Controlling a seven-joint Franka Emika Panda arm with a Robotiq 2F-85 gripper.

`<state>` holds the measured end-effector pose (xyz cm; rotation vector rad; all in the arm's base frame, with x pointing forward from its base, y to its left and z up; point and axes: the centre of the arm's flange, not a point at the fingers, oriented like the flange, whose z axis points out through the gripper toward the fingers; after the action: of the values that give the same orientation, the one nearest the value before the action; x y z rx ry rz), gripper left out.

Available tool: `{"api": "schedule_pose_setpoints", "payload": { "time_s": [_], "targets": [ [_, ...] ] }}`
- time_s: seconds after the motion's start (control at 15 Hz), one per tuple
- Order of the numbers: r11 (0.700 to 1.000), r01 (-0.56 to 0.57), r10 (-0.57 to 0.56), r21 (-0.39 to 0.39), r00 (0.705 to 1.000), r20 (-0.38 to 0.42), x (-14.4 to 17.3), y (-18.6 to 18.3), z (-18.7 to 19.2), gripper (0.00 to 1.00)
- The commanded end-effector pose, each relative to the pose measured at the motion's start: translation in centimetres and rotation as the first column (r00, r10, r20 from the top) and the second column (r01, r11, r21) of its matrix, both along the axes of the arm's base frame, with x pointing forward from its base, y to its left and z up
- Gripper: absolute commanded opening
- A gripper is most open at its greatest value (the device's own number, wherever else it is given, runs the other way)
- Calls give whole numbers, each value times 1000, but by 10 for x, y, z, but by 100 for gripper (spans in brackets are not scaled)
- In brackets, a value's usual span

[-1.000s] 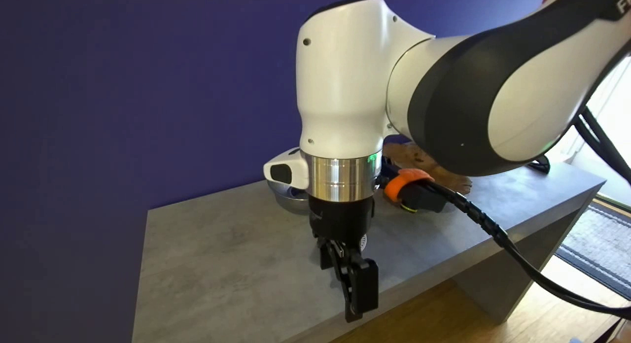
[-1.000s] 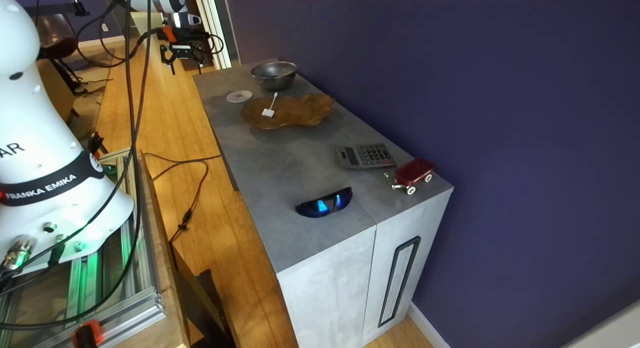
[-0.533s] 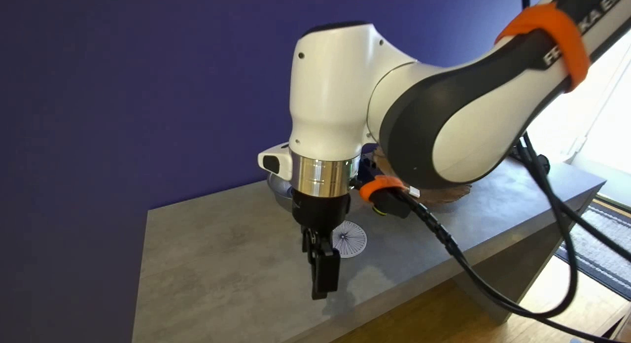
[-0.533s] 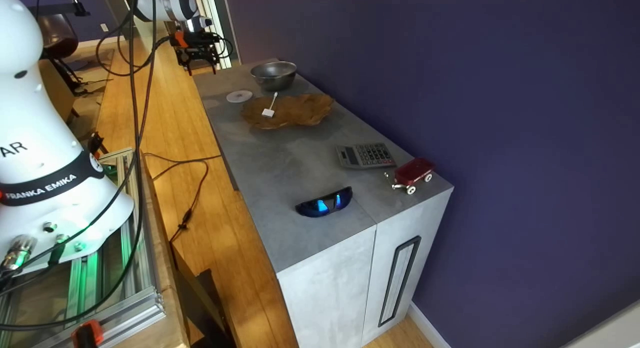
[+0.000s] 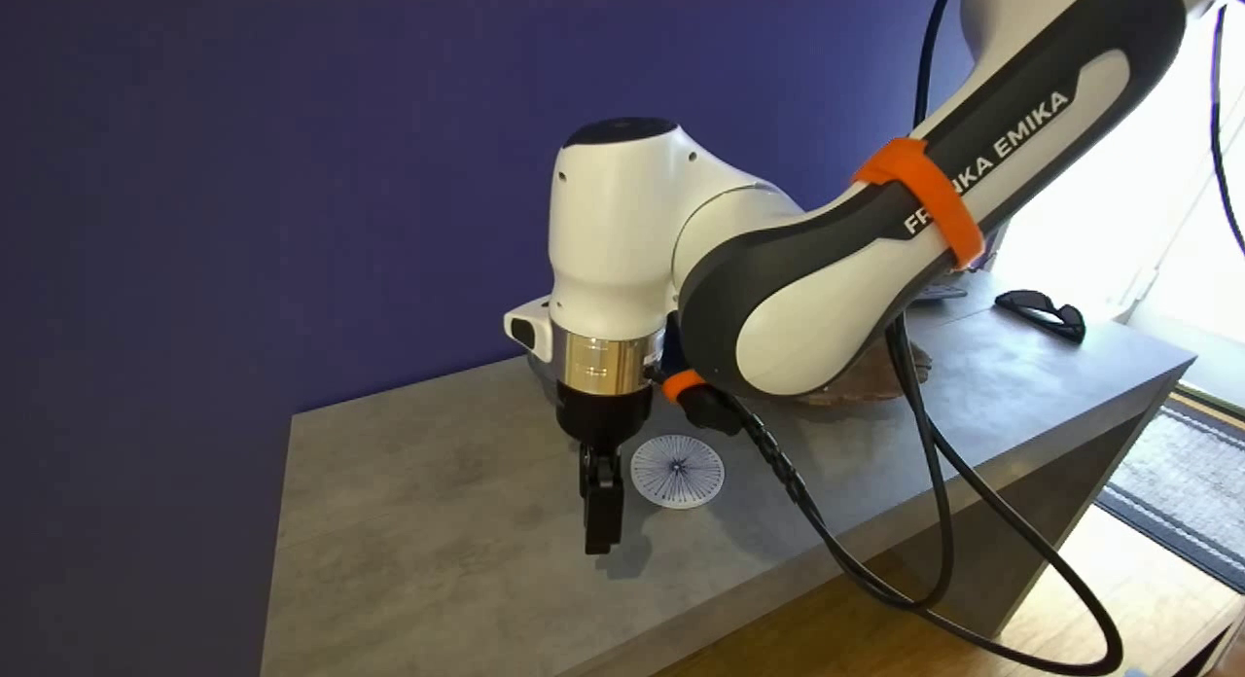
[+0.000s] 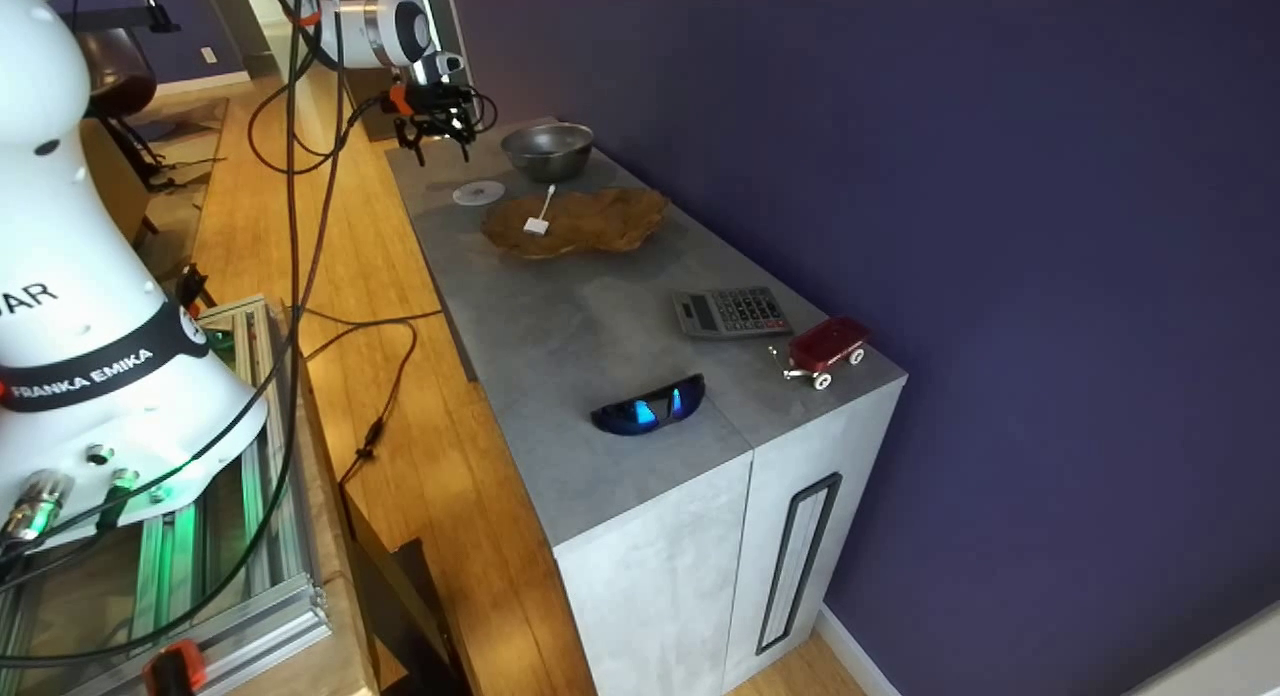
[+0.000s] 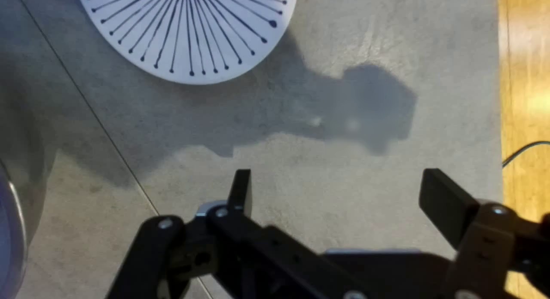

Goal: Move the white circular object to the right

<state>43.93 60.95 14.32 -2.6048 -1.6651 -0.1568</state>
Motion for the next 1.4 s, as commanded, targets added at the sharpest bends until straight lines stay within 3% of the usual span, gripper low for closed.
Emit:
{"api": "schedule_pose_setpoints", "payload": {
  "time_s": [0.0,0.47,0.8,1.13,1.33],
  "targets": [
    [999,46,-45,10,999,-30,16,-9,-10,100],
    [986,165,-165,-5,985,-46,50,-46,-41,100],
    [983,184,-184,15,983,5,35,-54,-18,100],
    [987,148,-145,-69,988,45,22,-67,-16,100],
    [987,141,-137,-77,989,57,15,-63,-22,100]
  ]
}}
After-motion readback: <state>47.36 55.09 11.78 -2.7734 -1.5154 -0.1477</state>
